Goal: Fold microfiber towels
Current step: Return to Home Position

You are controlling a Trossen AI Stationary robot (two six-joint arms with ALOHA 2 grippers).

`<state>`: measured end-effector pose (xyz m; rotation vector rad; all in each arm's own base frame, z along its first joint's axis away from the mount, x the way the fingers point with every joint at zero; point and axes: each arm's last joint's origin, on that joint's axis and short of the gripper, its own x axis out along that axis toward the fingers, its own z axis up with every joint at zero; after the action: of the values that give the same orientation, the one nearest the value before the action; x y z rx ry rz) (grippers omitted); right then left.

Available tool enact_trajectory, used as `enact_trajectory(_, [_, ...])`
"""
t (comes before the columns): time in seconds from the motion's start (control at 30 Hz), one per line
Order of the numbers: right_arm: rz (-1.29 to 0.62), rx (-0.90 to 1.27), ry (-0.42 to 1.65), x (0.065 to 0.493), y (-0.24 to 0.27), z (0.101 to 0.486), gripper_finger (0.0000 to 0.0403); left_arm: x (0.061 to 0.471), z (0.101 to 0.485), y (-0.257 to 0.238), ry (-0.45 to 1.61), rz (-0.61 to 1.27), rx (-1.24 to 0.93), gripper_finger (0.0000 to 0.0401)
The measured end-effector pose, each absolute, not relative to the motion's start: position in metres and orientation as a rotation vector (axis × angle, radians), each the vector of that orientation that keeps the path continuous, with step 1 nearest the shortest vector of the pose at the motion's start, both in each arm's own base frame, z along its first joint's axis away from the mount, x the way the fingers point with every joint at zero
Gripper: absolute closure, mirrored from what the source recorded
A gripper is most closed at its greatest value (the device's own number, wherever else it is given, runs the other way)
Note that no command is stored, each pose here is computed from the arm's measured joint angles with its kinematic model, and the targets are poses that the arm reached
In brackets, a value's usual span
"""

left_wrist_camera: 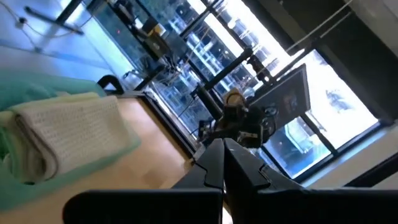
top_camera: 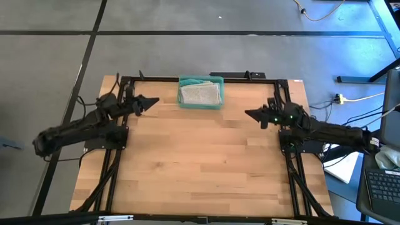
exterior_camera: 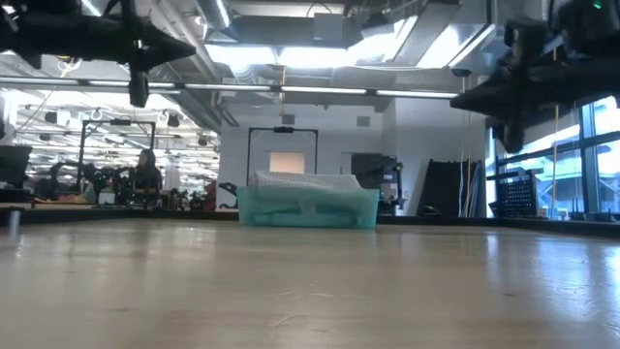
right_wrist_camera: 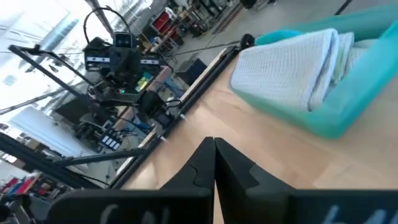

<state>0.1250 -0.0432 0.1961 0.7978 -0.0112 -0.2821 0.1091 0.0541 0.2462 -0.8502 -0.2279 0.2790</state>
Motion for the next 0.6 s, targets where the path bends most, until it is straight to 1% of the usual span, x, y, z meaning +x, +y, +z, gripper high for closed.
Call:
enact_trajectory(0.17, [-0.29,0.78,-0.106,0.115,-0.034,0.167,0.0397,0.102,0.23,0.049,-0.275,0.327,-0.83,0.0401])
enact_trajectory(0.27, [-0.325,0.748,-0.124,0.113,-0.032,0.168,0.0399,0.098,0.214,0.047,-0.296,0.321,-0.853,0.0401])
enact_trajectory(0.4, [-0.28,0.745,-0.192,0.111,-0.029,0.175,0.0395,0.095,0.19,0.043,-0.394,0.23,-0.908,0.0401])
enact_trajectory(0.6, [-0.221,0.806,-0.173,0.111,-0.023,0.175,0.0394,0.092,0.194,0.036,-0.41,0.176,-0.87,0.0401])
